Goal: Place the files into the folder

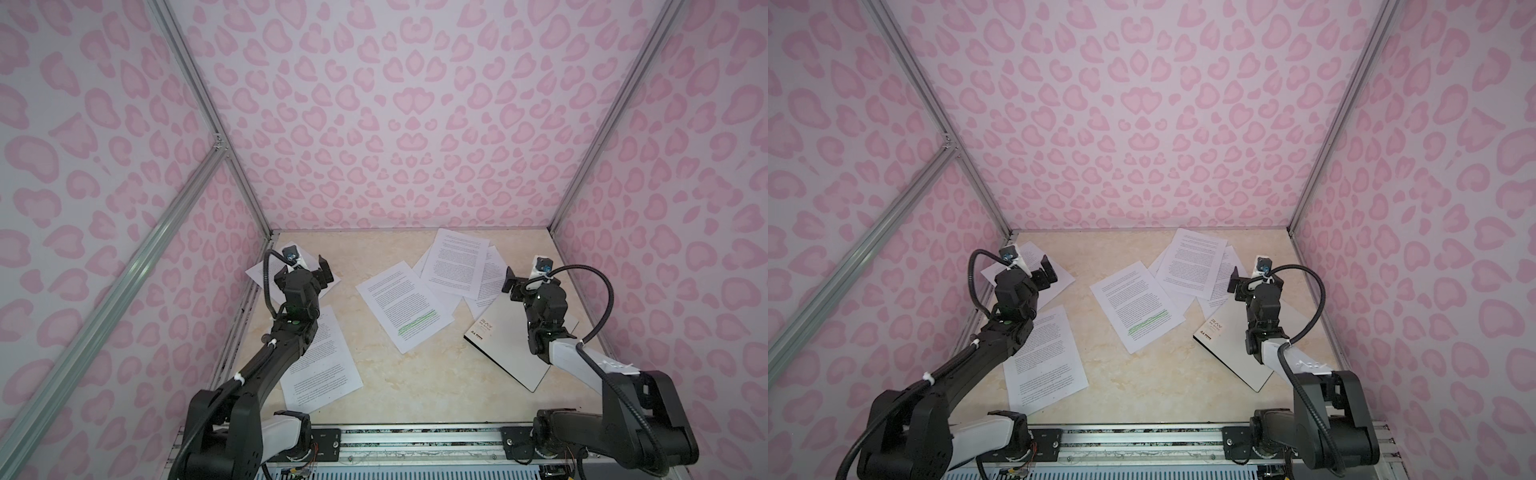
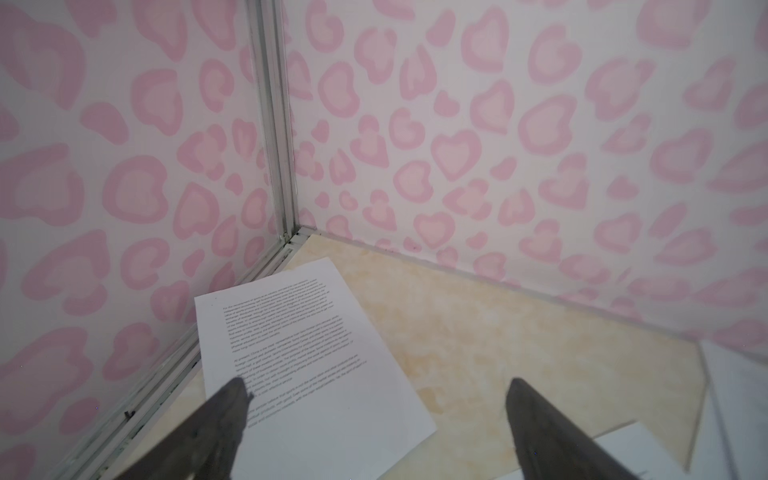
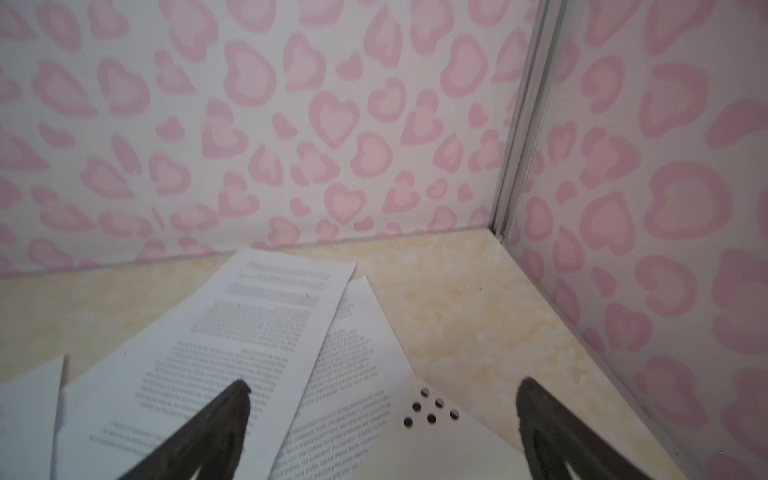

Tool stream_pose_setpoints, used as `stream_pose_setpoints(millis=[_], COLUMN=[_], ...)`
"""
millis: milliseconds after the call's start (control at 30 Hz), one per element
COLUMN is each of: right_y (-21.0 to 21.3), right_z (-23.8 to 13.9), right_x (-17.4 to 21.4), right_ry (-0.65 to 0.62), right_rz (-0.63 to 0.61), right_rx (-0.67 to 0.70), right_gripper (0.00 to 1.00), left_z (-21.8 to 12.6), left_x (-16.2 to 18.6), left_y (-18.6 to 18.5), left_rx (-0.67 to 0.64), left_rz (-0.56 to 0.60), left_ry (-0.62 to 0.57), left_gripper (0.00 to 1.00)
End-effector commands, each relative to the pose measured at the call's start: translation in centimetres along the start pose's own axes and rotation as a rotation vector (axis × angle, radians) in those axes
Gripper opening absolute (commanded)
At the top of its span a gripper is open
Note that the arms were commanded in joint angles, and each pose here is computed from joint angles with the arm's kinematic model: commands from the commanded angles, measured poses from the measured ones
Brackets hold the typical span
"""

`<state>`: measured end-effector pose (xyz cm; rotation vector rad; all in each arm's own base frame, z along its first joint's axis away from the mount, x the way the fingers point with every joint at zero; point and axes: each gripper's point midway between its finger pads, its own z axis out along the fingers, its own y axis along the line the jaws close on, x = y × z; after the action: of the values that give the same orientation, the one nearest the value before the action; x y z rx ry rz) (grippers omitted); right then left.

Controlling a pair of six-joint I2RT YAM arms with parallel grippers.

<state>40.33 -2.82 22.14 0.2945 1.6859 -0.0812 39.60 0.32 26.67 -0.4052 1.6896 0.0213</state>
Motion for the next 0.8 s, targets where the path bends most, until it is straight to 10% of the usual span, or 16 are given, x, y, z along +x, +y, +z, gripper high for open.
stream_pose_setpoints(millis=[0,133,433,767], right_y=[-6.1,-9.1,-15.2,-14.7], right_z=[-1.4,-2.2,-5.7,-7.0], right_x=[4.1,6.0,12.8,17.6], right_ry=[0.253,0.337,0.485,0.642], right_rz=[0.221,0.494,0.7,0.828], right_rx=[0.336,0.283,0.4,0.365], right_gripper=[1.0,1.0,0.92,0.92], left_z=[-3.1,-8.0,-20.5,-25.4], left_x=[6.6,10.8,19.1,26.4], left_y=[-1.4,-10.7,-27.9,-35.5], left_rx=[0.07,0.436,0.942,1.014], left_rz=[-0.282,-0.437,-0.507,-0.656], left_ry=[0.352,0.626,1.041,1.282], left_gripper=[0.98,0.98,0.98,0.99])
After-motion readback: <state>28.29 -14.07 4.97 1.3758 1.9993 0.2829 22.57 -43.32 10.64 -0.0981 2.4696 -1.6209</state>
